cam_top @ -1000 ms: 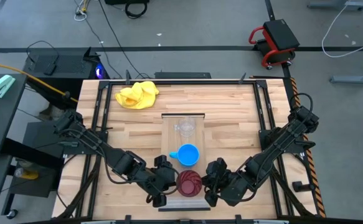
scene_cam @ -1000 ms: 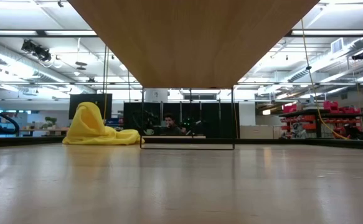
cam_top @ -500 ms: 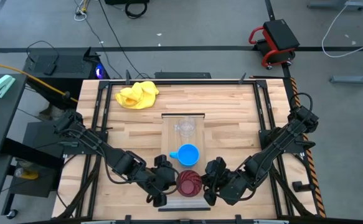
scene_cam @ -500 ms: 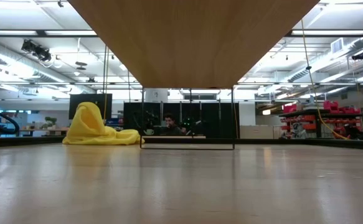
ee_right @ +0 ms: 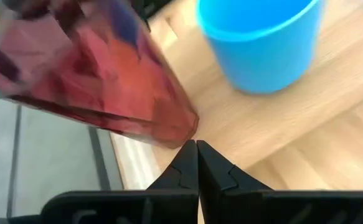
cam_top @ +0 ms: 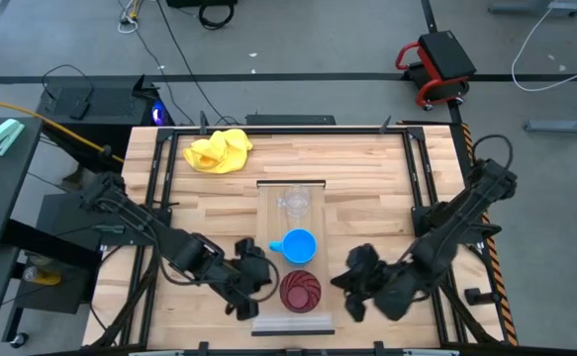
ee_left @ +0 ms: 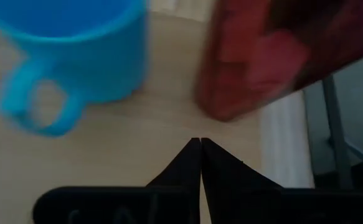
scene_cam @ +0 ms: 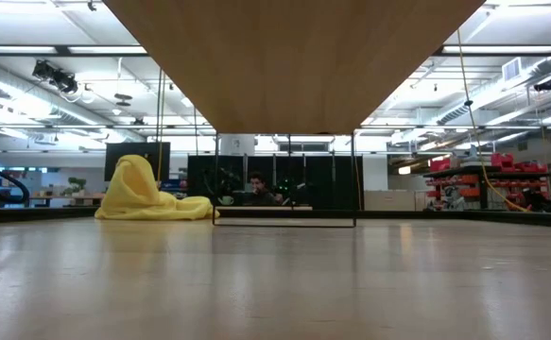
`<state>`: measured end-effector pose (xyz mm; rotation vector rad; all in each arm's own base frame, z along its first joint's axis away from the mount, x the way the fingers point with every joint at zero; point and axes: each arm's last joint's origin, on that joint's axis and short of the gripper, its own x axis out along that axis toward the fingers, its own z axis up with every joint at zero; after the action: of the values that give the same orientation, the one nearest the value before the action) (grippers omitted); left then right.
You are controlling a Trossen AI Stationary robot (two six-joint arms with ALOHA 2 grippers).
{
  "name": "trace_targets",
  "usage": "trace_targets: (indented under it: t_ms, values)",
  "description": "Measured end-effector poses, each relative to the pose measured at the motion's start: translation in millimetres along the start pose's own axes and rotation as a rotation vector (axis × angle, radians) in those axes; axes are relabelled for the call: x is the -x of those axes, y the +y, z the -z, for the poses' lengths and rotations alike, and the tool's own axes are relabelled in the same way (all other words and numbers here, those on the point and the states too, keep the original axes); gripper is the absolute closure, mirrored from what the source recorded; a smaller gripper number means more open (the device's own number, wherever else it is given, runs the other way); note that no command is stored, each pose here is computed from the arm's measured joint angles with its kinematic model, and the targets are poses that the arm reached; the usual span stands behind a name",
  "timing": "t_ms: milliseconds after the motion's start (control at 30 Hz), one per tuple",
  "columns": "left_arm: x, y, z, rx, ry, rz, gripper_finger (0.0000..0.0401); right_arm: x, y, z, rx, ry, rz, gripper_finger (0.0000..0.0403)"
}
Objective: Stack small to large cups/mugs on shelf
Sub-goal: Return to Home Position
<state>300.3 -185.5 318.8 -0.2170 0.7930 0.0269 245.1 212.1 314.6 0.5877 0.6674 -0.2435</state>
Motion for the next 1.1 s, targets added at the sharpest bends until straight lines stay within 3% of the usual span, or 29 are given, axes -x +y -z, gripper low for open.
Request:
trace_targets:
  t_ms: [200, 367, 500, 733, 833, 967, 1100]
  values:
    - [44, 20, -5, 0.016, -0.075, -0.103, 0.0377, 55, -20, -20, 0.0, -0.064, -0.028, 0.04]
    - [92, 40, -12, 0.002, -0.196, -0.142, 0.0381, 96, -38, -43, -0.052, -0.113, -0.129, 0.039]
    - [134, 57, -15, 0.026, -0.299, -0.11, 0.0387, 124, -52, -59, -0.122, -0.147, -0.215, 0.0386]
    - [186, 82, -12, 0.23, -0.41, 0.008, 0.038, 162, -78, -75, -0.185, -0.184, -0.323, 0.0388]
    - [200, 89, -10, 0.251, -0.439, 0.031, 0.0373, 172, -87, -79, -0.113, -0.2, -0.347, 0.0386]
    - [217, 100, -6, 0.112, -0.473, 0.02, 0.0368, 192, -105, -86, -0.031, -0.217, -0.419, 0.0386]
    - [241, 115, 1, 0.114, -0.525, 0.053, 0.0367, 213, -118, -95, 0.034, -0.308, -0.514, 0.0387]
